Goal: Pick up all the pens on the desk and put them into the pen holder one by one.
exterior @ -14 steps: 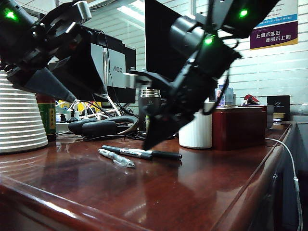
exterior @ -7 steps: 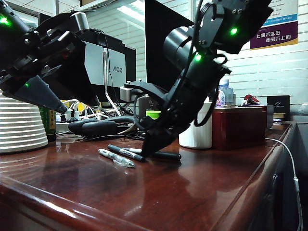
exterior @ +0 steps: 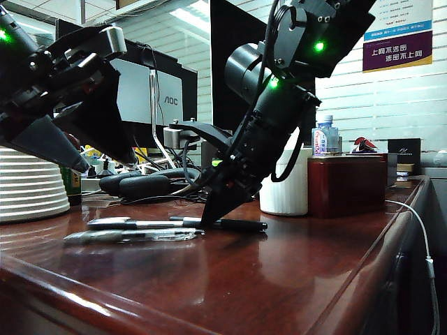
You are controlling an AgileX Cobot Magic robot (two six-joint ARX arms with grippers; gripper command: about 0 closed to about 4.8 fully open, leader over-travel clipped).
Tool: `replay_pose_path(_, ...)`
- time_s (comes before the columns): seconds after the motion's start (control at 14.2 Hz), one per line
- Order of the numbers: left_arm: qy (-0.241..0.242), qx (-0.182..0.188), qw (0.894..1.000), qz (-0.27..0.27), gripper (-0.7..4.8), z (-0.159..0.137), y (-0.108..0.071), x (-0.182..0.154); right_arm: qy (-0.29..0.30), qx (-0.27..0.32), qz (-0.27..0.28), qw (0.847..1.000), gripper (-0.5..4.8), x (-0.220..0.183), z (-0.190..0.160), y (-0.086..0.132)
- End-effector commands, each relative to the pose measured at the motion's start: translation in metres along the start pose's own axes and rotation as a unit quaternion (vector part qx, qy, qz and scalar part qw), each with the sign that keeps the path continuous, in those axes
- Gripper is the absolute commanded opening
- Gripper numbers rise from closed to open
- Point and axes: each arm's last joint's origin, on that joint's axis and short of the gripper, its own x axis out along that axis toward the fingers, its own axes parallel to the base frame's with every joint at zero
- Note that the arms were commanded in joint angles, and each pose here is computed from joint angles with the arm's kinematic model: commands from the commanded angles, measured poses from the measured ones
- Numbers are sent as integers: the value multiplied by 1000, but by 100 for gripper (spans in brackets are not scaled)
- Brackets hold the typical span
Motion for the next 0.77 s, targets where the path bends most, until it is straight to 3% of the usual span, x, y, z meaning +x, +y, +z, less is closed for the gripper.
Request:
replay_pose_path(0.07,-6,1,1000,2,479,2,0,-1,29,29,9,999,-6,1,-4,3)
replay_pose_path(0.28,0,1,1000,1,479,1,0,-1,-51,51,-17,997,-6,-31,27,-10)
replay_pose_path(0.42,0,1,1000,1,479,1,0,-1,-217,120,-50,967,-6,-89,58,-30)
replay_pose_path(0.56,-14,2,1000,2,479,3,0,-1,-334,155,-116,923,-6,-146,68,-49)
replay_pose_path(0.7,-77,7,997,-7,479,16,0,-2,-384,168,-196,886,-6,-186,64,-67)
replay_pose_path(0.77,-109,2,994,-14,479,22,-1,-3,-413,184,-204,868,-6,-198,57,-75)
